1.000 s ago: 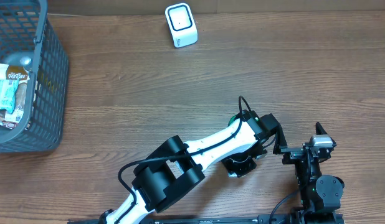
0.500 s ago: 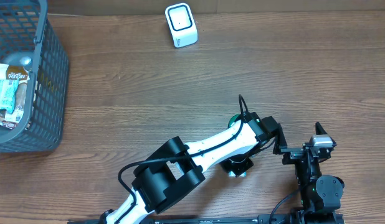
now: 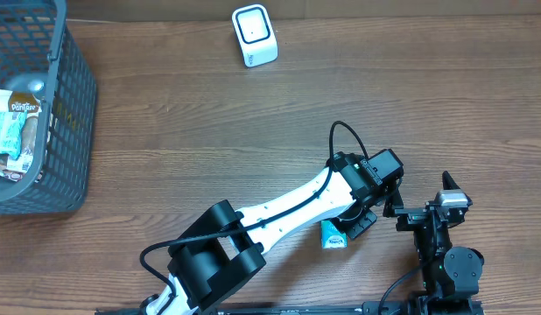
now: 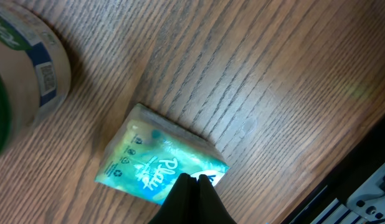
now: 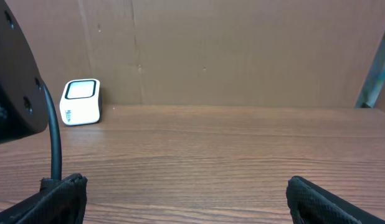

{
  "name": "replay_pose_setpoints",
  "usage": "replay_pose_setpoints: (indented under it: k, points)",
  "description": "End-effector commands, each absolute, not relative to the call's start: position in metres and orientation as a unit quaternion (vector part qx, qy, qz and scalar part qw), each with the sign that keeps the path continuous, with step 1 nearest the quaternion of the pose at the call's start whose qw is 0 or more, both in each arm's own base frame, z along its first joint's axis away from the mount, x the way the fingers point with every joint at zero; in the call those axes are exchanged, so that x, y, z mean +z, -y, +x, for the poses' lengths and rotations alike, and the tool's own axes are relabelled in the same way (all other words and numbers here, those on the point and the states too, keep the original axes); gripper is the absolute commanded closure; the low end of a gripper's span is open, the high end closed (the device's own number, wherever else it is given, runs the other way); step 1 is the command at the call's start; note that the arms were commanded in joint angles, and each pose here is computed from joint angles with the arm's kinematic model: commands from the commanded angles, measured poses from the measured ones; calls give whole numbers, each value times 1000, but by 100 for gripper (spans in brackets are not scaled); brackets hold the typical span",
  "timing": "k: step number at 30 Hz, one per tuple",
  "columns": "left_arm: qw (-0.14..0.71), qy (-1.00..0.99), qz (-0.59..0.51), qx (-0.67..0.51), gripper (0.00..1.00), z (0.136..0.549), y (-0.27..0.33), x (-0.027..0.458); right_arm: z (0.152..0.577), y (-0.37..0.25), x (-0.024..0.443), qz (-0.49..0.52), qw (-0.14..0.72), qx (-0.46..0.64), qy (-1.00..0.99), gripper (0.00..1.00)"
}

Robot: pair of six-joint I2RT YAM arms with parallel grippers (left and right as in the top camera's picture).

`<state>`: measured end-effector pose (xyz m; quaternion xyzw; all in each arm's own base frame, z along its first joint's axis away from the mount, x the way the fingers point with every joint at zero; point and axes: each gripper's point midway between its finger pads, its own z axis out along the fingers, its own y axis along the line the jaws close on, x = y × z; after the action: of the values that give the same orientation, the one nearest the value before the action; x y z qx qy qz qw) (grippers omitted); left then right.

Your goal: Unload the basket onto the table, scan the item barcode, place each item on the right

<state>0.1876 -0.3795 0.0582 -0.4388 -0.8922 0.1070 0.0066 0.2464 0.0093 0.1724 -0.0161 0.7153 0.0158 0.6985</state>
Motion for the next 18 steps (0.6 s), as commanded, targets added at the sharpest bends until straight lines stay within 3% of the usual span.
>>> replay_pose_setpoints:
  k: [1,11,18]
  points:
    - [30,891,-438,116,96,179,383,46,246,-14,170,-24,698,26,-715,0]
    - [73,895,-433,85,96,172,369,20,246,-14,169,-24,698,26,-715,0]
    - [80,897,-435,-16,96,180,329,18,246,-14,169,-24,698,26,-715,0]
